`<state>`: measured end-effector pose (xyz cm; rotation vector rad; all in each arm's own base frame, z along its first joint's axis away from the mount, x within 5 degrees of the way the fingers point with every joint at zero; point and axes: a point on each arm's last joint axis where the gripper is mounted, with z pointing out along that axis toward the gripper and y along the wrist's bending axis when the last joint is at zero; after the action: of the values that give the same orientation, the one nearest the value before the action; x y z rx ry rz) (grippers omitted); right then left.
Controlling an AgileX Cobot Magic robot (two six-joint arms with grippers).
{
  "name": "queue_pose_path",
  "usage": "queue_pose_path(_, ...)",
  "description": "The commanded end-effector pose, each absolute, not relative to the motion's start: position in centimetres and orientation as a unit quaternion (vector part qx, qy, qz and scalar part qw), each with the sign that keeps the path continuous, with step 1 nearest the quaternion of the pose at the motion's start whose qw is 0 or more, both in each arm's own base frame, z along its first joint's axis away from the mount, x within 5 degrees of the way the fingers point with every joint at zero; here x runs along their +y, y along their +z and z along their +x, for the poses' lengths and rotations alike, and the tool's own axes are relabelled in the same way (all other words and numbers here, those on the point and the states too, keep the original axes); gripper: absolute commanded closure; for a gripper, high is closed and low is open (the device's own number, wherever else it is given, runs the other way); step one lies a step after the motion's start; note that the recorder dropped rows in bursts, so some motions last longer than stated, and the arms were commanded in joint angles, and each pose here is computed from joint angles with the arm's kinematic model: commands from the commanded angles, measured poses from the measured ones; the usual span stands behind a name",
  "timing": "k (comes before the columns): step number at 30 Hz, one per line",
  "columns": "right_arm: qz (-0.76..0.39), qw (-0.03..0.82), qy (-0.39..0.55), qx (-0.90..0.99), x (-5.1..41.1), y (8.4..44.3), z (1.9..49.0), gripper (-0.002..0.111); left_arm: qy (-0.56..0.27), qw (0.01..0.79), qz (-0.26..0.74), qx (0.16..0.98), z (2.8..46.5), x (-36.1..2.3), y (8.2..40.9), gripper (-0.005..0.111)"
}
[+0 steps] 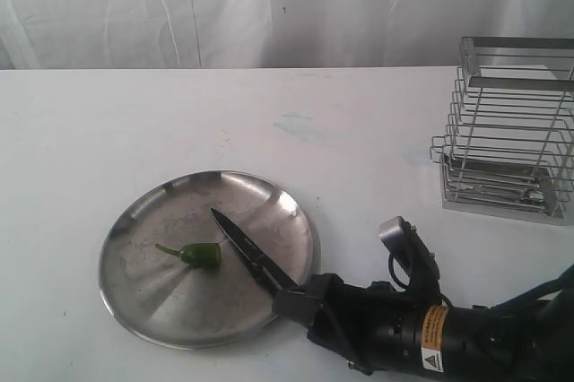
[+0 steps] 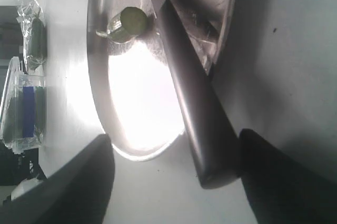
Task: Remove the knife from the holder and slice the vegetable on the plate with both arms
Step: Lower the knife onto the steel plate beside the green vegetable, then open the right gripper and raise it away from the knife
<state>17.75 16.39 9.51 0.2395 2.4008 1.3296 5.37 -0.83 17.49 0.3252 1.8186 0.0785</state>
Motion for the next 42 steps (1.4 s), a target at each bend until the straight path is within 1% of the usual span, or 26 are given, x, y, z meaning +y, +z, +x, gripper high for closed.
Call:
queue_pose_path(1, 0.077, 0.19, 0.438, 0.875, 16.1, 9.2, 17.9, 0.046, 0.028, 0.603, 0.138, 0.785, 5.4, -0.9, 17.4, 0.107)
queue_pose_path(3, 0.081, 0.194, 0.423, 0.881, 15.9, 9.5, 17.9, 0.046, 0.028, 0.603, 0.138, 0.785, 5.4, -0.9, 17.4, 0.107)
queue_pose_path(7, 0.077, 0.189, 0.347, 0.915, 14.8, 9.5, 17.6, 0.046, 0.028, 0.603, 0.138, 0.785, 5.4, -0.9, 17.4, 0.107)
queue_pose_path(9, 0.061, 0.193, 0.323, 0.924, 14.5, 9.8, 17.5, 0.046, 0.028, 0.603, 0.138, 0.785, 5.4, -0.9, 17.4, 0.107)
queue_pose_path(15, 0.023, 0.239, 0.354, 0.904, 14.9, 12.6, 18.0, 0.046, 0.028, 0.603, 0.138, 0.785, 5.4, -0.9, 17.4, 0.107)
queue_pose_path(17, 0.005, 0.258, 0.34, 0.904, 15.1, 13.8, 18.7, 0.046, 0.028, 0.603, 0.138, 0.785, 5.4, -0.9, 17.4, 0.107)
queue_pose_path(20, -0.021, 0.276, 0.282, 0.919, 15.2, 15.3, 20.1, 0.046, 0.026, 0.603, 0.14, 0.785, 5.3, -0.9, 17.4, 0.107)
queue_pose_path(23, -0.026, 0.295, 0.252, 0.921, 15.5, 16.8, 21.6, 0.046, 0.019, 0.604, 0.15, 0.783, 5.3, -1.0, 17.4, 0.107)
queue_pose_path(26, -0.026, 0.31, 0.271, 0.911, 16.4, 18.3, 22.7, 0.046, 0.011, 0.604, 0.16, 0.781, 5.3, -1.2, 17.4, 0.107)
queue_pose_path(29, -0.068, 0.332, 0.29, 0.895, 17.4, 20.0, 23.7, 0.046, 0.006, 0.604, 0.167, 0.779, 5.3, -1.3, 17.4, 0.107)
queue_pose_path(33, -0.123, 0.36, 0.274, 0.883, 17.8, 21.2, 24.4, 0.046, 0.003, 0.604, 0.17, 0.779, 5.3, -1.3, 17.4, 0.107)
queue_pose_path(35, -0.175, 0.377, 0.231, 0.88, 17.5, 21.1, 24.5, 0.051, 0.003, 0.604, 0.17, 0.779, 5.3, -1.3, 17.4, 0.107)
queue_pose_path(38, -0.226, 0.382, 0.206, 0.872, 17.5, 21.0, 24.4, 0.063, 0.003, 0.604, 0.17, 0.779, 5.3, -1.3, 17.4, 0.107)
queue_pose_path(39, -0.255, 0.388, 0.188, 0.866, 17.4, 21.0, 24.5, 0.07, 0.003, 0.604, 0.17, 0.779, 5.3, -1.3, 17.4, 0.107)
queue_pose_path(40, -0.312, 0.4, 0.146, 0.849, 17.2, 20.9, 24.6, 0.08, 0.003, 0.604, 0.17, 0.779, 5.3, -1.3, 17.4, 0.107)
queue_pose_path(41, -0.334, 0.405, 0.132, 0.841, 17.1, 20.9, 24.6, 0.085, 0.003, 0.604, 0.17, 0.779, 5.3, -1.3, 17.4, 0.107)
queue_pose_path(42, -0.404, 0.415, 0.107, 0.808, 17.2, 21.1, 24.5, 0.094, 0.003, 0.604, 0.17, 0.779, 5.3, -1.3, 17.4, 0.107)
